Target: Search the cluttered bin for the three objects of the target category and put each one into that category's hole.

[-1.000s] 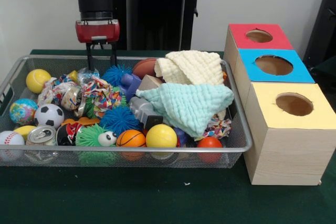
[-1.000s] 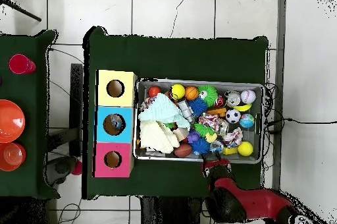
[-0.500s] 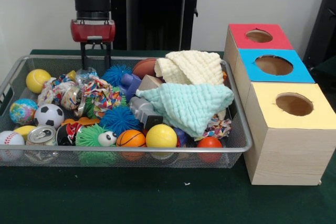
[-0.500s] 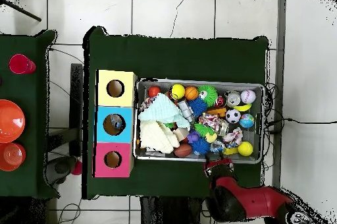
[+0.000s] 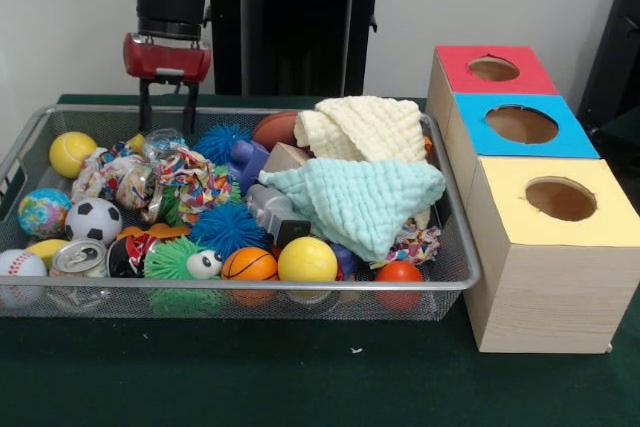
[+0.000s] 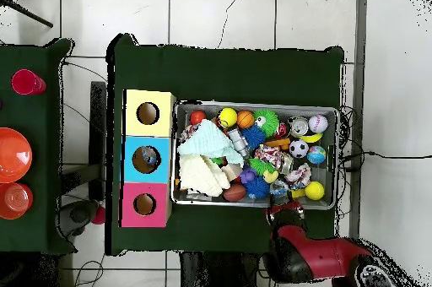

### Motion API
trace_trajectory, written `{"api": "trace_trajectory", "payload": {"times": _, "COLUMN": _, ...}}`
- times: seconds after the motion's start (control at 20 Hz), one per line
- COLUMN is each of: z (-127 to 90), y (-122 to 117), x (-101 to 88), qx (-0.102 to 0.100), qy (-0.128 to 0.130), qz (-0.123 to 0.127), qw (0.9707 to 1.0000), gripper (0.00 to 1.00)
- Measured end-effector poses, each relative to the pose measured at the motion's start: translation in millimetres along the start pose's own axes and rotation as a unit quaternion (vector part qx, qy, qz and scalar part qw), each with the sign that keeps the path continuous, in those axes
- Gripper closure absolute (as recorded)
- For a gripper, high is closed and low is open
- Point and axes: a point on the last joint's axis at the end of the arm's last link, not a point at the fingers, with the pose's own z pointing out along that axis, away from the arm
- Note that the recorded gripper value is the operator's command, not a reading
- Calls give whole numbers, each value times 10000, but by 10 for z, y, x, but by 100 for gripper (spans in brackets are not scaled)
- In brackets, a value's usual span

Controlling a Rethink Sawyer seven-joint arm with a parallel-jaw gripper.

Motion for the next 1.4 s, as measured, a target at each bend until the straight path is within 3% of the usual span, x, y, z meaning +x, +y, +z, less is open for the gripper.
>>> {"api": "trace_trajectory", "payload": {"times": 0.3, "z": -4, "y": -177, "x": -3, "qx": 461, "qy": -90, "qz": -52, "qw": 9989, "gripper": 0}}
{"api": "trace_trajectory", "payload": {"times": 0.55, "z": -9, "y": -275, "x": 31, "qx": 573, "qy": -118, "qz": -55, "qw": 9983, "gripper": 0}}
{"api": "trace_trajectory", "payload": {"times": 0.75, "z": -19, "y": -335, "x": 113, "qx": 557, "qy": -131, "qz": -17, "qw": 9984, "gripper": 0}}
{"api": "trace_trajectory", "payload": {"times": 1.15, "z": -29, "y": -529, "x": 211, "qx": 442, "qy": -475, "qz": 23, "qw": 9979, "gripper": 0}}
{"api": "trace_trajectory", "payload": {"times": 1.35, "z": 4, "y": -635, "x": 190, "qx": 367, "qy": -622, "qz": 232, "qw": 9971, "gripper": 0}}
{"api": "trace_trajectory", "payload": {"times": 1.4, "z": 28, "y": -668, "x": 200, "qx": 296, "qy": -585, "qz": 409, "qw": 9970, "gripper": 0}}
